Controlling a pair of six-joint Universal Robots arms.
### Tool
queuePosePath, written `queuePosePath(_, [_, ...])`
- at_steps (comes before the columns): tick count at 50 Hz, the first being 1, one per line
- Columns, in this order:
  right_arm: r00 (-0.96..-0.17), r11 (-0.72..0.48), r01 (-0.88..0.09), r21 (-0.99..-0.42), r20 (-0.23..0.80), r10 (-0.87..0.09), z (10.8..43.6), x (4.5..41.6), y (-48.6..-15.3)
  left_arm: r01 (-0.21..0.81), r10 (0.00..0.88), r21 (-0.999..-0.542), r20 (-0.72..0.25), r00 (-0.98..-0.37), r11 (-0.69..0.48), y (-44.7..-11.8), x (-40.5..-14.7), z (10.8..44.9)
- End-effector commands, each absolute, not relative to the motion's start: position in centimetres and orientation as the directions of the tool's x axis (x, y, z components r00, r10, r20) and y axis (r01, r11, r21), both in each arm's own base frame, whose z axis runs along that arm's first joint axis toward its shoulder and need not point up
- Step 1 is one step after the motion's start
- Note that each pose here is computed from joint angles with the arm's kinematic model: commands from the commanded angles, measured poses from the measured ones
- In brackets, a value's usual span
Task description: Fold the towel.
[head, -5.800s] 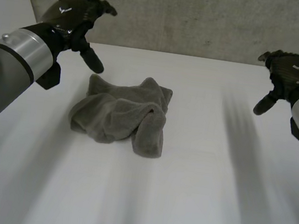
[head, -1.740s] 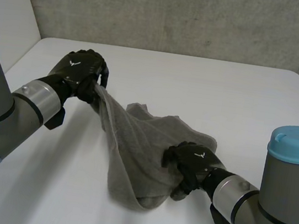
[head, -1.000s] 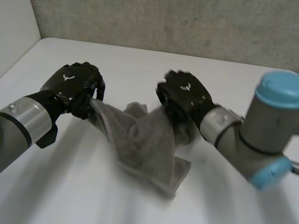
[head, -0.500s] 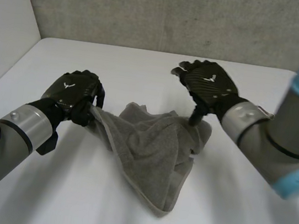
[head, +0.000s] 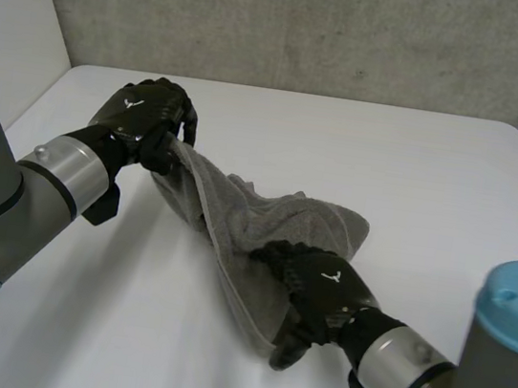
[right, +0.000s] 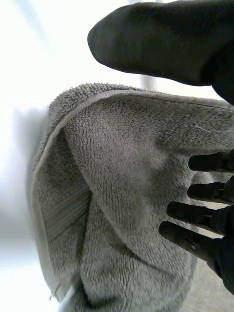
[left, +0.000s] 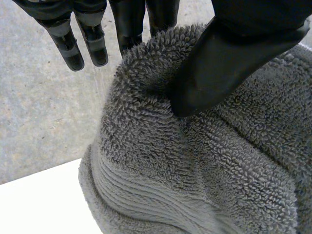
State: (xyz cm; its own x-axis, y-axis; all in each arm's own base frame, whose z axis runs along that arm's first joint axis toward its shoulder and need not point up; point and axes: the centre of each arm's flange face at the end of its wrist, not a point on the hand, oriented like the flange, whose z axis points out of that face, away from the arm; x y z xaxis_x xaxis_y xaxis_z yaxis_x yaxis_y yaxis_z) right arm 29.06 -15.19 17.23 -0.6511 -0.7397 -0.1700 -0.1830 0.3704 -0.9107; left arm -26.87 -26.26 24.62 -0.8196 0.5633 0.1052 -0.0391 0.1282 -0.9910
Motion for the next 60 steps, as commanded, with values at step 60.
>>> queuePosePath(60, [-0.762, 0.300, -0.308, -0.903, 0.046, -0.646, 15.3, 25.4, -22.4, -0.037, 0.456, -0.967, 0.153, -0.877, 0.253, -25.6, -22.7, 21.3])
